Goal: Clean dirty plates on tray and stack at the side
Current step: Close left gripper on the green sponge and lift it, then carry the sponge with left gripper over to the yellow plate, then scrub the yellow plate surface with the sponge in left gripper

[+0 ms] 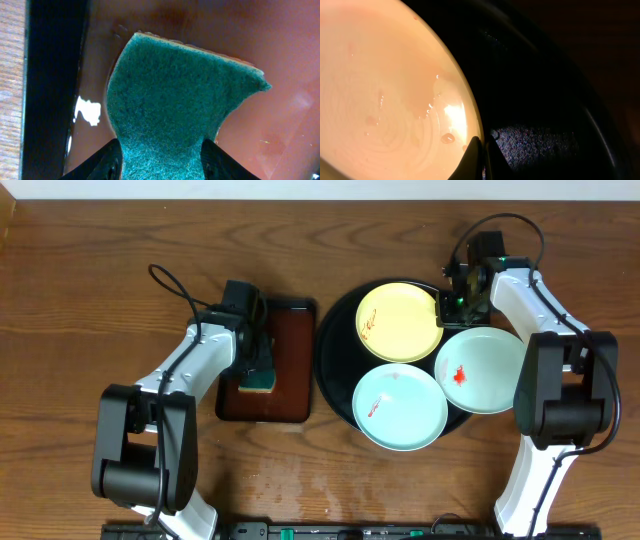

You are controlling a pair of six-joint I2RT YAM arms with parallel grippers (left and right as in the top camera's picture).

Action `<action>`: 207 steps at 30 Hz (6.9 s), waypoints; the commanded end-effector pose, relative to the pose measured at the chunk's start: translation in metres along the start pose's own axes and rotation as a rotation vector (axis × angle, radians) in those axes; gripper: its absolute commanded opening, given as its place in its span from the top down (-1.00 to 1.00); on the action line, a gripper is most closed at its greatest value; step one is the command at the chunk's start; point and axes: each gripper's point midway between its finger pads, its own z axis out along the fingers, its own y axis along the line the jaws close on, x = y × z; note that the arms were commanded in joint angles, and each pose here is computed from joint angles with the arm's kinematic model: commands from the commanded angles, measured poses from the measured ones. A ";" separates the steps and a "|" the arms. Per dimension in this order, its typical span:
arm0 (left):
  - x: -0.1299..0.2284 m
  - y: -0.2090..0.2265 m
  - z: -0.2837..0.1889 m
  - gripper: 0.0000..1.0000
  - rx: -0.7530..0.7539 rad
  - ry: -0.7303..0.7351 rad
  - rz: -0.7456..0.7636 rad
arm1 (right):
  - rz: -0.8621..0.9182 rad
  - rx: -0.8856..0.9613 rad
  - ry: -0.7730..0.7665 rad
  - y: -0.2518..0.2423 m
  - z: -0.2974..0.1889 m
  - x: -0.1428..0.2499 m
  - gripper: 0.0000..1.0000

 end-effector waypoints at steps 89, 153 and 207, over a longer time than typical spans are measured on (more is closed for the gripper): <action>-0.043 -0.025 -0.140 0.85 0.196 -0.410 -0.083 | 0.000 0.025 0.010 -0.002 0.001 0.004 0.98; -0.055 -0.285 -0.096 0.85 0.331 -0.608 0.426 | -0.001 0.024 0.006 -0.002 0.001 0.003 0.98; -0.041 -0.261 0.019 0.85 0.216 -0.414 0.457 | 0.032 0.020 0.000 -0.001 0.001 0.002 0.98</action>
